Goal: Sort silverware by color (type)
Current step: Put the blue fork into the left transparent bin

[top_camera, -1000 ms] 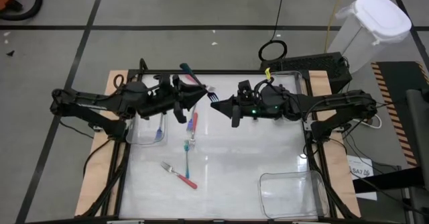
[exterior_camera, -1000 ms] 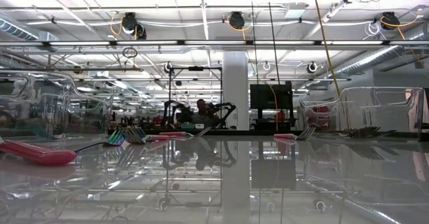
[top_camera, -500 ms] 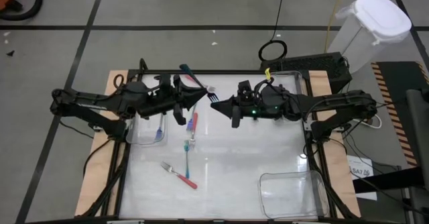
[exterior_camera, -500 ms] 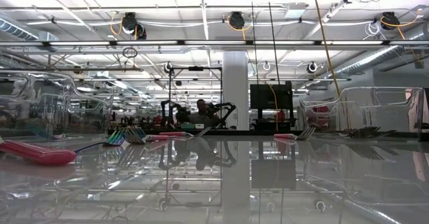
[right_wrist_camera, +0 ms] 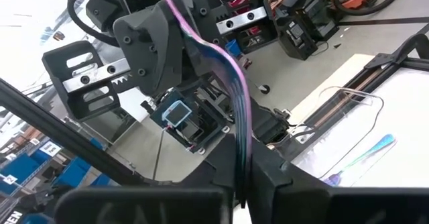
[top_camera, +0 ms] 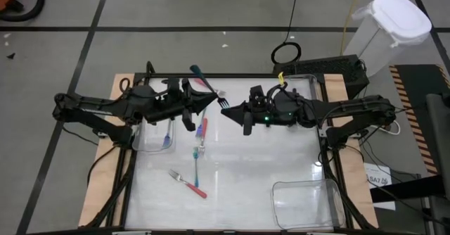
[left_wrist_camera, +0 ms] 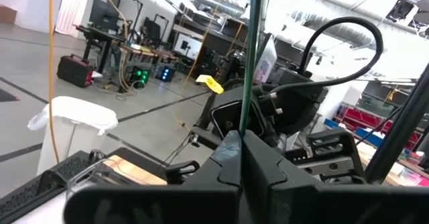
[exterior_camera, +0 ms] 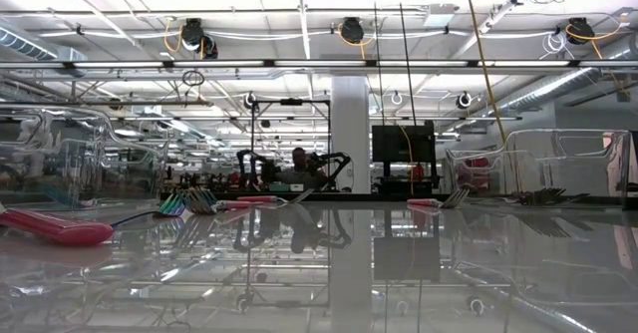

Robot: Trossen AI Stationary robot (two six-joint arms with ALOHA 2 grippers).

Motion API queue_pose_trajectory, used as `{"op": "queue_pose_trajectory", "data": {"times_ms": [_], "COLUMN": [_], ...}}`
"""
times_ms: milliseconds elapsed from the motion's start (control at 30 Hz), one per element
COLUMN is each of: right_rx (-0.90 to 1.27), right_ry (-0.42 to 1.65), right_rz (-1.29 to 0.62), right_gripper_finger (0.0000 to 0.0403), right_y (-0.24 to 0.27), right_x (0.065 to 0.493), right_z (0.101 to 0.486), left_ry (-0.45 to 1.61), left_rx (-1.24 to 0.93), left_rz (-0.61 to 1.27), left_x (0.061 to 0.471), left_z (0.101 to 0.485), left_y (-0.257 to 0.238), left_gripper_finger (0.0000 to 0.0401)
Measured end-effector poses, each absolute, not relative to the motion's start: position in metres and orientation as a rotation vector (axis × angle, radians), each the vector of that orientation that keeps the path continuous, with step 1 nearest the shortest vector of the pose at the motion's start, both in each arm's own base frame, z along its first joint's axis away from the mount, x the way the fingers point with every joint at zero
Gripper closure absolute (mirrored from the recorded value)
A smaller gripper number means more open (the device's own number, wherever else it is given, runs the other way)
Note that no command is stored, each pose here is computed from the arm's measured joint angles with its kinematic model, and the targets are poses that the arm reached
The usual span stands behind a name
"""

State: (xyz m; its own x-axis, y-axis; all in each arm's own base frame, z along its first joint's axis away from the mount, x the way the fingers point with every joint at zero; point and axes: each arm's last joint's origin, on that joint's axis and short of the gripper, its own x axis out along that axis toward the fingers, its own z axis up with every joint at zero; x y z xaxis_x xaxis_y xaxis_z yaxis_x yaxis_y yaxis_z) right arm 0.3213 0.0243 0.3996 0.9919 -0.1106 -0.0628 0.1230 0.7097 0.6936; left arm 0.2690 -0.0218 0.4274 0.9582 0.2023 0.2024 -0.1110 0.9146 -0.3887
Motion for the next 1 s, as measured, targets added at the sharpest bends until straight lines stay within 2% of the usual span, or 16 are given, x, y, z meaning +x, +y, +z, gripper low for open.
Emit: {"op": "queue_pose_trajectory", "data": {"times_ms": [367, 567, 733, 1000], "right_rx": [0.809, 0.862, 0.867, 0.882], "right_ry": [0.085, 0.153, 0.193, 0.198], "right_rz": [-0.082, -0.042, -0.038, -0.042], "right_gripper_finger": [0.0273, 0.0235, 0.0241, 0.0308], "right_y": [0.026, 0.028, 0.029, 0.029], "right_x": [0.321, 0.320, 0.320, 0.320], "right_z": [0.395, 0.391, 0.388, 0.388], "left_ry": [-0.176, -0.081, -0.041, -0.039], "left_rx": [-0.431, -0.421, -0.414, -0.412], "left_rz": [0.104, 0.101, 0.094, 0.090], "left_x": [0.270, 0.270, 0.270, 0.270], "left_z": [0.422, 0.413, 0.409, 0.409], "left_y": [-0.025, -0.031, -0.035, -0.037], "left_gripper_finger": [0.0401, 0.0401, 0.0401, 0.0401]}}
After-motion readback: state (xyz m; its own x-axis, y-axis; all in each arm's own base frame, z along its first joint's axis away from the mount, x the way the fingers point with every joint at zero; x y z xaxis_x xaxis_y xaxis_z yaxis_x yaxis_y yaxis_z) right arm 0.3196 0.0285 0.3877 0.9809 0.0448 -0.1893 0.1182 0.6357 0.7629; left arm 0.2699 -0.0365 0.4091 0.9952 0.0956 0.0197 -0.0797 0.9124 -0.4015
